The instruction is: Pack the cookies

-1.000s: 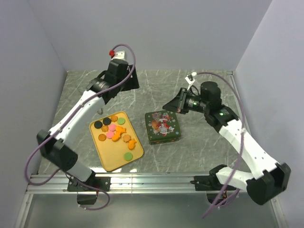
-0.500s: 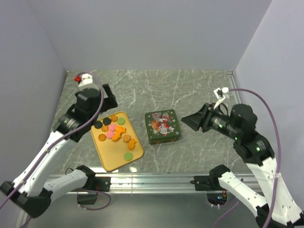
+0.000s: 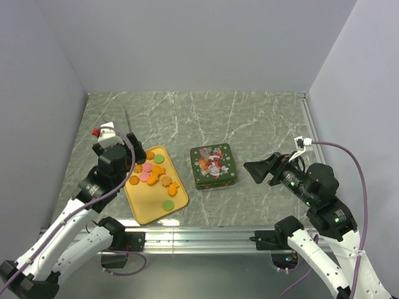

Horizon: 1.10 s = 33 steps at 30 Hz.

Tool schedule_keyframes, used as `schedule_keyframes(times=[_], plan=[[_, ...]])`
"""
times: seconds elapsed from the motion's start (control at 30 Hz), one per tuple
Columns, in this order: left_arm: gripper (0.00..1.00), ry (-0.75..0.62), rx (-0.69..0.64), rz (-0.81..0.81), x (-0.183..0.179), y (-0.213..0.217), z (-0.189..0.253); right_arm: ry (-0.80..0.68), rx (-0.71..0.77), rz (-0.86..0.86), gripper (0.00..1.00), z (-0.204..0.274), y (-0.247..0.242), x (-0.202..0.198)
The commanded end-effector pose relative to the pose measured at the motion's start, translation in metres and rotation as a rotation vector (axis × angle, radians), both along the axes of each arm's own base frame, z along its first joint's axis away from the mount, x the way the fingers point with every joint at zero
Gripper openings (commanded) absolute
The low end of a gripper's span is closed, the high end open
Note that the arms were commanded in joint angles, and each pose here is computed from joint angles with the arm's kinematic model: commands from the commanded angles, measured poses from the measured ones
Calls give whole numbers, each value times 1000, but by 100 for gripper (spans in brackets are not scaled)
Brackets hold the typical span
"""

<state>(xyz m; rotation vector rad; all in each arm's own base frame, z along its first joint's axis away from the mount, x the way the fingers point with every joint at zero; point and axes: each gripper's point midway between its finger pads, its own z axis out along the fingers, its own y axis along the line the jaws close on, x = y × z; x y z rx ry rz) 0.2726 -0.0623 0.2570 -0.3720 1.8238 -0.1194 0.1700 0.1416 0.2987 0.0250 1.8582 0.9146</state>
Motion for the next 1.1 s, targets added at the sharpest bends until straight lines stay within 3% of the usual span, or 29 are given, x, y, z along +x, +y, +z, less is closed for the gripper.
schedule_keyframes(times=[0.0,0.17,0.27,0.47,0.83,1.07], plan=[[90,-145,3,62,3,14,2,-134,-16,-89,95,13,-12,19],[93,-226,119,71,1,28,-23,-53,-64,-193,97,-13,-27,30],[92,-253,182,7,2,22,-53,-45,-73,-139,98,-20,-18,28],[92,-154,170,8,15,26,-95,-11,-65,-1,98,-29,5,20],[89,-174,98,46,51,51,-122,-75,-70,5,100,-23,6,24],[88,-138,152,7,83,52,-131,-112,-68,-69,100,-22,-2,39]])
